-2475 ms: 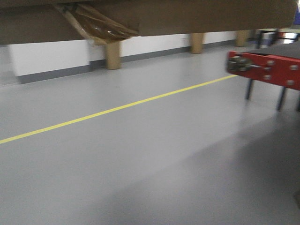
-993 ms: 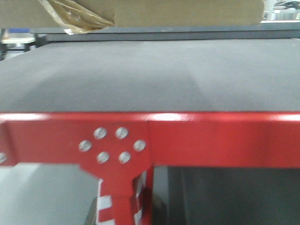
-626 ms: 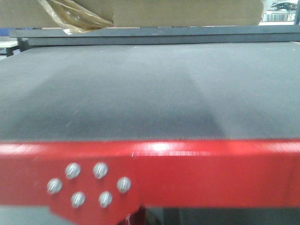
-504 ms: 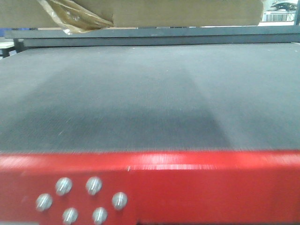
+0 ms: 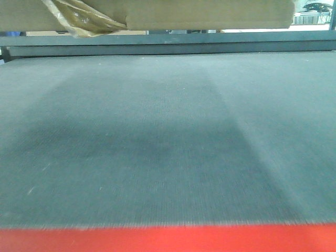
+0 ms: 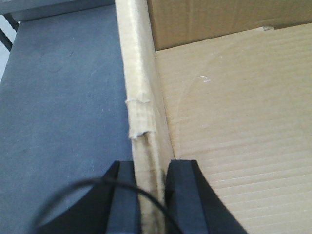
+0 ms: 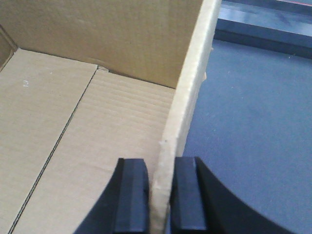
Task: Grab carton from right shelf to conveyor
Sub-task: 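Drive up to the red-framed conveyor holding the carton above the belt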
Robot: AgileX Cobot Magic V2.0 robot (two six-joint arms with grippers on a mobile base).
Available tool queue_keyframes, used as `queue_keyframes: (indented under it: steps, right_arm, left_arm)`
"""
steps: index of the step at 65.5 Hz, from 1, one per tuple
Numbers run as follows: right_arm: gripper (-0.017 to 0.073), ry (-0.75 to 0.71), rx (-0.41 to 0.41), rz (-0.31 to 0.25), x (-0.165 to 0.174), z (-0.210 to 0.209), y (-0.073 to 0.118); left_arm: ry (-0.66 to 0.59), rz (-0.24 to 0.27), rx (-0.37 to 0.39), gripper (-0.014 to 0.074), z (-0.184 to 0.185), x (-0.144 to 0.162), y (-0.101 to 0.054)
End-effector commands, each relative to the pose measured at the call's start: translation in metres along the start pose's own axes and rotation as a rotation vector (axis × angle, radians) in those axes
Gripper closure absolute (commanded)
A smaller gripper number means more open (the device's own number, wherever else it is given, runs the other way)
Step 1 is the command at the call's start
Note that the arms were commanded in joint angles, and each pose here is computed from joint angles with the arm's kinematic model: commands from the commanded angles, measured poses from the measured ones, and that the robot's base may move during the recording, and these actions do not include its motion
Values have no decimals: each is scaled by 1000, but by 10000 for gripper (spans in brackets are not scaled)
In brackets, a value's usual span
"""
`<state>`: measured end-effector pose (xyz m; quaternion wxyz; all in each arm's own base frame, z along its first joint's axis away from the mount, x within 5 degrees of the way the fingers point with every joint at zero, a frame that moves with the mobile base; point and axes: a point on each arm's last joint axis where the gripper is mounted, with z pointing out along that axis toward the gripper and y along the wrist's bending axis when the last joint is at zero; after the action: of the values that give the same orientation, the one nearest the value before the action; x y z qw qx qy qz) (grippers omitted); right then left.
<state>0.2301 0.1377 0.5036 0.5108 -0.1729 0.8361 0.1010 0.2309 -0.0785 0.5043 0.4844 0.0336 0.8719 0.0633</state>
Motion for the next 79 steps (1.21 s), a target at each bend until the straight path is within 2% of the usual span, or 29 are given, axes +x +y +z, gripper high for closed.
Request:
queue_keyframes:
  steps: [1,79]
  right_arm:
    - [624,-65,-22,-6,-6,-11,0]
    - [624,-65,-22,-6,-6,-11,0]
  left_arm:
    - [-59,28,-67,611,-5,-6,9]
    - [-59,28,-67,611,-5,-6,9]
